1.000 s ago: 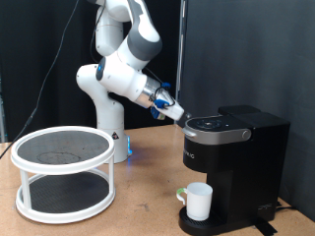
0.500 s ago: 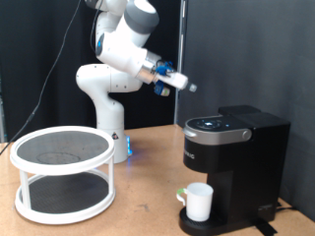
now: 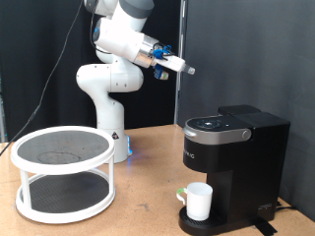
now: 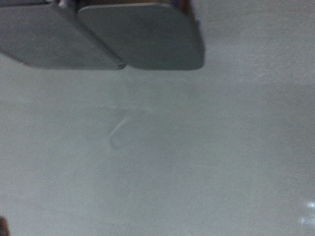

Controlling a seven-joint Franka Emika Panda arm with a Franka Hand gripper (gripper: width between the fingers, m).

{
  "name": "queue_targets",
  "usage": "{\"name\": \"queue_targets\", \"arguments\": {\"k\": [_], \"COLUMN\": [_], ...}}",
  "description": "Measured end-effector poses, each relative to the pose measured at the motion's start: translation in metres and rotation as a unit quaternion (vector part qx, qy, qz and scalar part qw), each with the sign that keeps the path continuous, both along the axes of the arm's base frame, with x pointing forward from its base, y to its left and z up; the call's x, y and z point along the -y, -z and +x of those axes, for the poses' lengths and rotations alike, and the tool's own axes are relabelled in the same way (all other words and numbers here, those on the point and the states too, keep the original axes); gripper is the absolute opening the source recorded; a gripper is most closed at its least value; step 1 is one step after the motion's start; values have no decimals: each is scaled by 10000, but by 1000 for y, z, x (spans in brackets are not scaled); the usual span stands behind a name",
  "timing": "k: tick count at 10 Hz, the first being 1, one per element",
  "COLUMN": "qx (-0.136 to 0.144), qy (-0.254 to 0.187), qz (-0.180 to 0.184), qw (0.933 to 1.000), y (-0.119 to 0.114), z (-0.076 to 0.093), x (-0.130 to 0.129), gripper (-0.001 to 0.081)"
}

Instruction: Make a cup of coffee with the keurig machine

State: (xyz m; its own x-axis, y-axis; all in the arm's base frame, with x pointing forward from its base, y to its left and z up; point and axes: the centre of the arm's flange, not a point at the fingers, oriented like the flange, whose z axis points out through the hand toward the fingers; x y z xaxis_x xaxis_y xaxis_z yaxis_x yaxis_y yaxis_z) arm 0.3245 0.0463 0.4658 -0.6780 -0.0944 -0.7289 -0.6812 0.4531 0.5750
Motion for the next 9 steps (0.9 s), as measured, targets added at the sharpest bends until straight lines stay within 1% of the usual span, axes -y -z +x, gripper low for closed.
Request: {"name": "queue_targets", "arguments": {"k": [2, 3, 4, 5, 6, 7, 8, 9], "qx": [365, 527, 586, 530, 443, 413, 468, 523], "qy": [201, 276, 236, 213, 182, 101, -29, -146], "qz": [32, -139, -578, -1083, -1593, -2171, -2764, -3228], "qw": [9991, 9981, 9963, 9925, 9861, 9752, 9599, 9449], "y": [-23, -37, -48, -61, -73, -84, -95, -103], "z": [10, 16, 20, 25, 29, 34, 41, 49], "x": [-3, -6, -10, -15, -20, -24, -27, -29], "gripper": [734, 734, 734, 734, 734, 734, 734, 734]}}
